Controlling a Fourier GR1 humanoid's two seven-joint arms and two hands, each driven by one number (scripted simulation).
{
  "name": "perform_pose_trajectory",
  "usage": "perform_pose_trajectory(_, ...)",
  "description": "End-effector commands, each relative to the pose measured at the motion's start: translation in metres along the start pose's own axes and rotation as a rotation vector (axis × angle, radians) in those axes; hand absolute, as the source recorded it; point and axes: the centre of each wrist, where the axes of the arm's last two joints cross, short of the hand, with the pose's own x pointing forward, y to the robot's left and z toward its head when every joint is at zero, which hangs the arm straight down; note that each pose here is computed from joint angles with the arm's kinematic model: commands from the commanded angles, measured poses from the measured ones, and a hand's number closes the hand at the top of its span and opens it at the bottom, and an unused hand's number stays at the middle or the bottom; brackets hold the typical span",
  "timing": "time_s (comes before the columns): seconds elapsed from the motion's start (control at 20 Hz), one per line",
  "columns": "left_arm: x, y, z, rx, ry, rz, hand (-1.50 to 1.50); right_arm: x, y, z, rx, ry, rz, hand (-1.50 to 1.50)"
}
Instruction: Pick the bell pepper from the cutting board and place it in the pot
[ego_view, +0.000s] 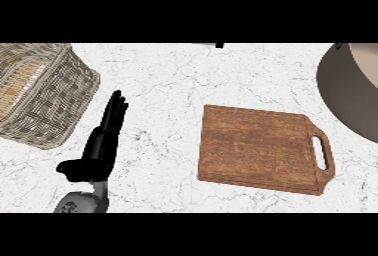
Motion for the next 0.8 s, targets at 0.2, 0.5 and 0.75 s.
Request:
perform_pose_trajectory(0.2, -0.001, 0.002, 0.001, 0.034, 0.013, 0.007, 0.0, -0.026, 0.034, -0.011, 0.101, 0.196, -0.079, 1.5)
perform_pose_trajectory(0.5, -0.004, 0.018, 0.003, 0.03, 0.009, 0.003, 0.0, -0.053, 0.076, -0.006, 0.218, 0.268, -0.08, 1.5)
perform_pose_trajectory(0.75, -0.005, 0.011, 0.006, 0.026, 0.009, -0.019, 0.0, -0.074, 0.094, -0.012, 0.375, 0.397, -0.017, 1.5)
